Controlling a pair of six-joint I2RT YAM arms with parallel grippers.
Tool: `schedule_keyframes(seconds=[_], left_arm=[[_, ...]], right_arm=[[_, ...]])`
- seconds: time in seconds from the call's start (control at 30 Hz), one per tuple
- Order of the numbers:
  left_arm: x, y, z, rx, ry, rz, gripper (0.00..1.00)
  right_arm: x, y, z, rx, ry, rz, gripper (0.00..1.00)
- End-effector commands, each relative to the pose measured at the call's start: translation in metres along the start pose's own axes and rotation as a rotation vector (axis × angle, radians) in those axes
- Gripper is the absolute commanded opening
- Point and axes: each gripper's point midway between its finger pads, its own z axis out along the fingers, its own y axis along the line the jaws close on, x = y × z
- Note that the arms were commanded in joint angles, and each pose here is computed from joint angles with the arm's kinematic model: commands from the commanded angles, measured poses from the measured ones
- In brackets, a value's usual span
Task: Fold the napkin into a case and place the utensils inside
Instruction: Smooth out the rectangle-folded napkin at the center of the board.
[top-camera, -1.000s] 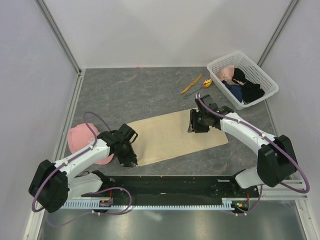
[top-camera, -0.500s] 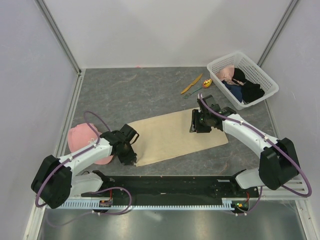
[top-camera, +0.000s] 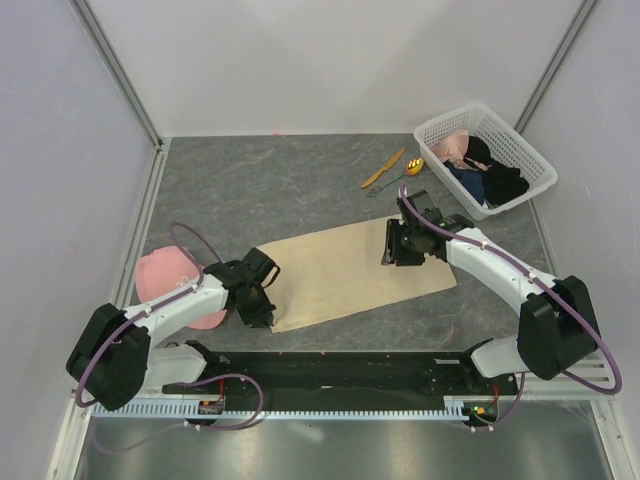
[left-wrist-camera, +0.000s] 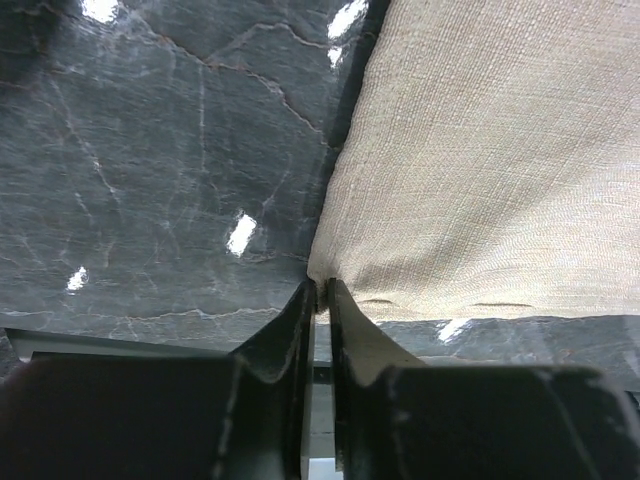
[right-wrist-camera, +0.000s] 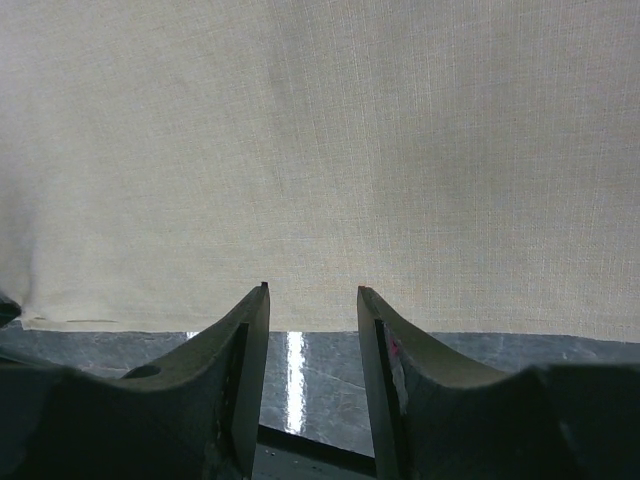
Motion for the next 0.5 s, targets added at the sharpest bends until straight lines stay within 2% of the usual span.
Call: schedule_keyframes(seconds=[0.0, 0.13, 0.33, 0.47], left_arm=[[-0.008, -0.002, -0.008, 0.013, -0.053, -0.037, 0.10], [-0.006, -0.013, -0.027, 0.077, -0.040, -0.021, 0.02], [0.008, -0.030, -0.043, 0.150, 0.029, -0.011, 0.02], [0.017, -0.025, -0.036, 0.124, 0.068, -0.030, 0.02]], right_arm=[[0.002, -0.008, -0.004, 0.017, -0.001, -0.001, 0.48], [0.002, -0.013, -0.005, 0.022, -0.004, 0.009, 0.48], [0.000, -0.015, -0.004, 0.024, -0.002, 0.018, 0.48], [-0.001, -0.013, -0.003, 0.020, 0.002, 0.023, 0.48]])
